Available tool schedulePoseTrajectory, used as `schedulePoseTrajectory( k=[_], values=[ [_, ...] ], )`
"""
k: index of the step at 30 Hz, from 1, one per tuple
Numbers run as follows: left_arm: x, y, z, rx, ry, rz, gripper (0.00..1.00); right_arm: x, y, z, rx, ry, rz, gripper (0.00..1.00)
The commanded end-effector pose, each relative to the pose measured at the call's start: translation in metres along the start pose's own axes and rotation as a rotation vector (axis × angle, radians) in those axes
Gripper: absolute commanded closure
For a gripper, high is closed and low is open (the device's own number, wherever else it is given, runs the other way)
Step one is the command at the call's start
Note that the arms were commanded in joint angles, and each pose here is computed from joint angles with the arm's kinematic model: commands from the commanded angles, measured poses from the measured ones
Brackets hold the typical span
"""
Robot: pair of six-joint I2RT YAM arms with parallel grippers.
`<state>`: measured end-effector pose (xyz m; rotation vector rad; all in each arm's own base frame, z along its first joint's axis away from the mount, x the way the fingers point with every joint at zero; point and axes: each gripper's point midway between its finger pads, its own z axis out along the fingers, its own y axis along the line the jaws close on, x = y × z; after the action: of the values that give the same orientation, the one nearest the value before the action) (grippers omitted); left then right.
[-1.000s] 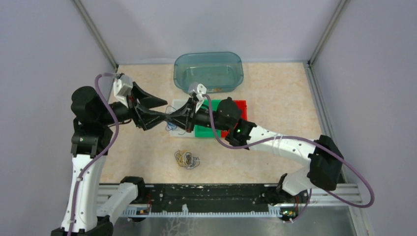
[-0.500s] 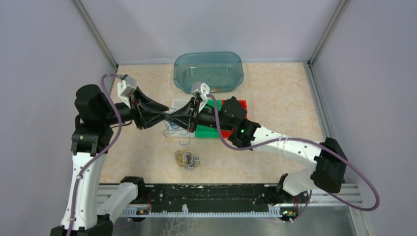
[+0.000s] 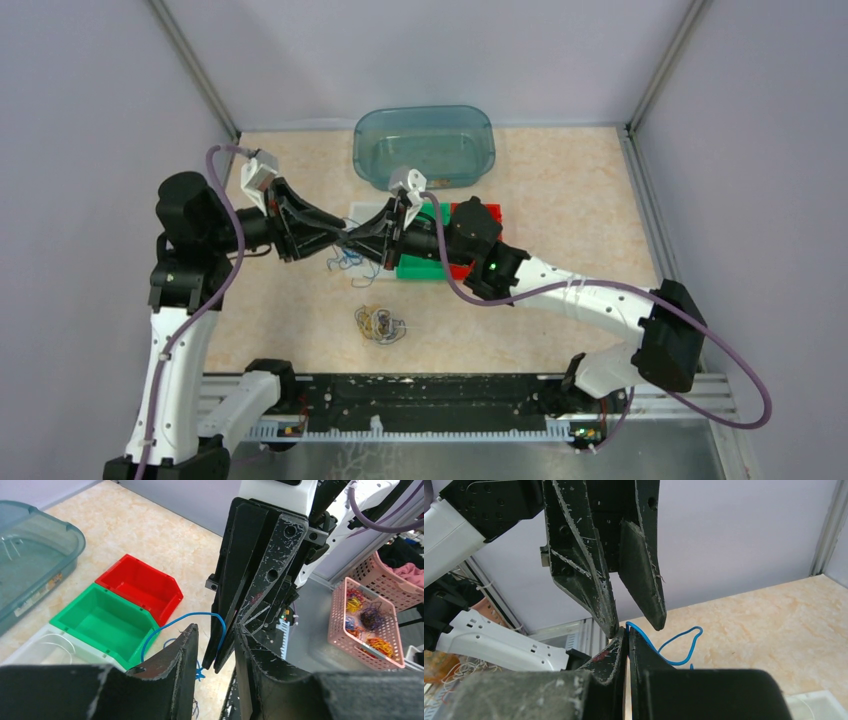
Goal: Untangle the cables
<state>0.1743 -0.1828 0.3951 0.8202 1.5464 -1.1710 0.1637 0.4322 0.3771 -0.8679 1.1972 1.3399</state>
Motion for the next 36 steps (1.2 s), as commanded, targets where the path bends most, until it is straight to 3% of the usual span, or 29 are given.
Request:
schedulePoseTrajectory(
  k=[1,5,12,16,18,21,32,36],
  values=[
    [0.000,-0.001,0.001,0.009,-0.008,-0.060,0.61,-0.031,0.007,0.005,-0.033,-0.080,-0.043,1.00],
    [0.001,-0.001,0.001,0.005,-0.012,-0.067,0.65,-0.028,0.007,0.007,-0.035,-0.077,-0.037,1.00],
    [-0.004,0.001,0.001,-0.010,-0.032,-0.038,0.99,-0.027,0.002,0.008,-0.016,-0.078,-0.027,1.00],
    [-0.006,0.002,0.001,-0.023,-0.039,-0.026,1.00,-0.028,0.001,0.008,-0.002,-0.081,-0.009,0.97],
    [-0.011,0.004,0.000,-0.043,-0.057,-0.002,1.00,-0.027,0.001,0.007,0.001,-0.085,0.011,0.79],
    [-0.025,0.001,-0.002,-0.062,-0.099,0.049,1.00,-0.023,0.001,0.005,-0.002,-0.099,0.042,0.70],
    [-0.047,-0.005,-0.003,-0.064,-0.168,0.064,1.00,0.007,0.009,0.022,-0.093,-0.107,0.191,0.65],
    [-0.049,-0.005,-0.003,-0.074,-0.174,0.067,1.00,0.016,0.009,0.025,-0.087,-0.095,0.209,0.74]
  ],
)
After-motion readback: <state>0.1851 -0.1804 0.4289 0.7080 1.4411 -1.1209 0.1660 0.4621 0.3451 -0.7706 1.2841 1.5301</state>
